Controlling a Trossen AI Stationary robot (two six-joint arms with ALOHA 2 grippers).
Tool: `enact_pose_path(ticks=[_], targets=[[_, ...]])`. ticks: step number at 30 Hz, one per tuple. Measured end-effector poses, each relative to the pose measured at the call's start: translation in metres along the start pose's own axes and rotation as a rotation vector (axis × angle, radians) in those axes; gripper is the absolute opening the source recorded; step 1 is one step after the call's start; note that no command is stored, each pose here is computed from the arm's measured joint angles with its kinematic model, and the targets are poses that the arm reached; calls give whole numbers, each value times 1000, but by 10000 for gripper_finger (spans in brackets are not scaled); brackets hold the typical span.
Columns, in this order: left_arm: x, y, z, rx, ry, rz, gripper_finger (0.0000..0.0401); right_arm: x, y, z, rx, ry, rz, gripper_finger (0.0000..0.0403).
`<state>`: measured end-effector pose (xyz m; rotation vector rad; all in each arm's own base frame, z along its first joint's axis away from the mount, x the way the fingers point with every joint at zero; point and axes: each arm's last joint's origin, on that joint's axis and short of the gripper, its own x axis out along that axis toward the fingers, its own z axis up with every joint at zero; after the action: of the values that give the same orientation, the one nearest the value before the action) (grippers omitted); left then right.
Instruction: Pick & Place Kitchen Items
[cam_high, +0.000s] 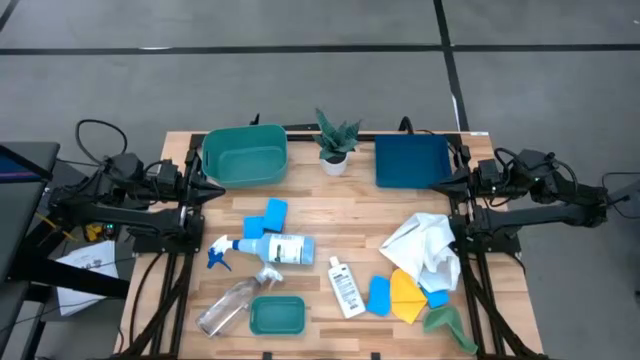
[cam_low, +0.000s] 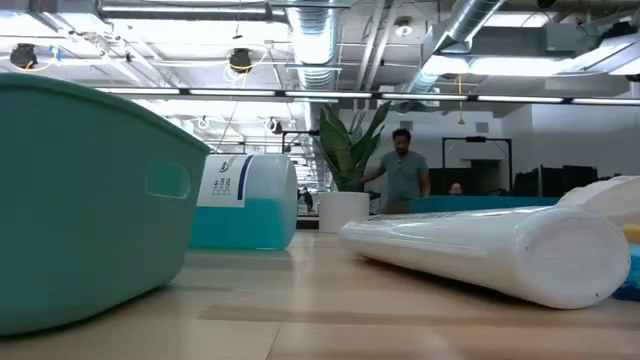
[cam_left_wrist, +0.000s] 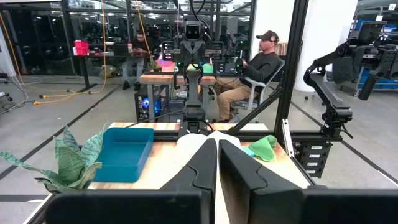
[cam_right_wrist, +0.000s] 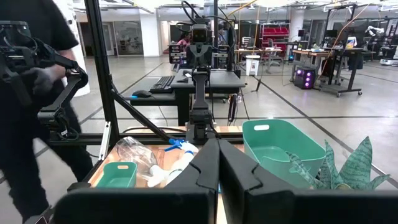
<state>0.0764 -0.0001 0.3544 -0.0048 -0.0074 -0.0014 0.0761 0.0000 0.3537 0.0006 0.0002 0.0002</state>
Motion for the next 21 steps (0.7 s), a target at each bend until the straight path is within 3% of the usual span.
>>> enact_pose_path(ticks=[11,14,19,21], targets=[[0,0,0,0,-4,0,11,0,0,0,0,1,0,0],[4,0,7,-5,-64,-1,11,0,0,0,0,0,0,0],[5,0,15,-194,-142,-10,11,0,0,0,0,0,0,0],[7,2,19,-218,-190,44,11,0,0,0,0,0,0,0]])
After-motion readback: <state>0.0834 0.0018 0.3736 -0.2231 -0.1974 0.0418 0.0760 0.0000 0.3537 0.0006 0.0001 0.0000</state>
